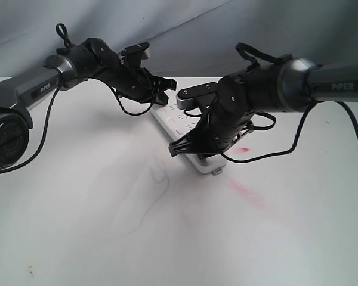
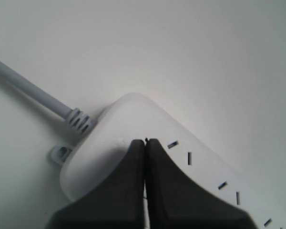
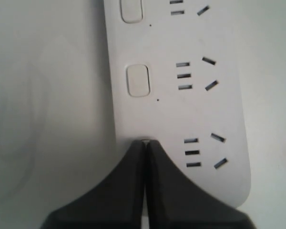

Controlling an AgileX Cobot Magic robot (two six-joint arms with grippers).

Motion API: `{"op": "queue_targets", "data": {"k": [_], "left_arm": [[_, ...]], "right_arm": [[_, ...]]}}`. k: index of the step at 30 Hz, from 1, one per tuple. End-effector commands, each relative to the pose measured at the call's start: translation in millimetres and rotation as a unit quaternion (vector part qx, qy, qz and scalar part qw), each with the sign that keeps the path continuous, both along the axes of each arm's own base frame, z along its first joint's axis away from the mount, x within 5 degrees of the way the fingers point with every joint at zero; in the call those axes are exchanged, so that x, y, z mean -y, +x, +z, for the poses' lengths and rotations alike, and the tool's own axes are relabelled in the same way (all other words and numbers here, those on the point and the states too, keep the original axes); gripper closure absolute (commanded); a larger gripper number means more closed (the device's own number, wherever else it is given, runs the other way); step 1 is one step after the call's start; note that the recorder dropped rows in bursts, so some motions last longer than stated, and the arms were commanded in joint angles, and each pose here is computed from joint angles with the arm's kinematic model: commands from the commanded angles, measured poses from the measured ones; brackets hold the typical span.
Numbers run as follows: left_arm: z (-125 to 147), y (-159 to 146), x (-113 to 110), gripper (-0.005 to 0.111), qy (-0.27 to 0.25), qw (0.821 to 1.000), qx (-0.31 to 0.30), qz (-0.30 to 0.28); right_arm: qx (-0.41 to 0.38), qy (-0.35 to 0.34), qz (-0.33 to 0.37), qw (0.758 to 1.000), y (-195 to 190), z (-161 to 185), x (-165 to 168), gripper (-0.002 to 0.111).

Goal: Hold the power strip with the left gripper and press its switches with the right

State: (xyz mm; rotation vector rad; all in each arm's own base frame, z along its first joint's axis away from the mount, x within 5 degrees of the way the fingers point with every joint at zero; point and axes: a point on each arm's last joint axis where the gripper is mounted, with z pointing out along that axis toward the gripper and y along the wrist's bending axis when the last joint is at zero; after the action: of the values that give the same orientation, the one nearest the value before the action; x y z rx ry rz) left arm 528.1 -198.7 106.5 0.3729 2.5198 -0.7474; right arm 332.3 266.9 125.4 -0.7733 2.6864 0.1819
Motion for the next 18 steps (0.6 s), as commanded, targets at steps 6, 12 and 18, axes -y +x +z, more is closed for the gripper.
{"op": "queue_targets", "data": {"k": [6, 12, 18], "left_arm": [[-3.6, -0.4, 0.7, 0.107, 0.005, 1.000, -0.002, -0.003], [-3.6, -0.4, 0.7, 0.107, 0.005, 1.000, -0.002, -0.003], [-3.6, -0.4, 0.7, 0.107, 0.005, 1.000, -0.002, -0.003]], "right_arm": [[-0.105, -0.095, 0.007, 0.990, -18.3, -57.6, 11.7, 0.108], [-0.121, -0.108, 0.006, 0.987, -21.1, -57.9, 14.1, 0.108], [-0.140, -0.125, 0.003, 0.982, -24.6, -57.9, 17.4, 0.108]]}}
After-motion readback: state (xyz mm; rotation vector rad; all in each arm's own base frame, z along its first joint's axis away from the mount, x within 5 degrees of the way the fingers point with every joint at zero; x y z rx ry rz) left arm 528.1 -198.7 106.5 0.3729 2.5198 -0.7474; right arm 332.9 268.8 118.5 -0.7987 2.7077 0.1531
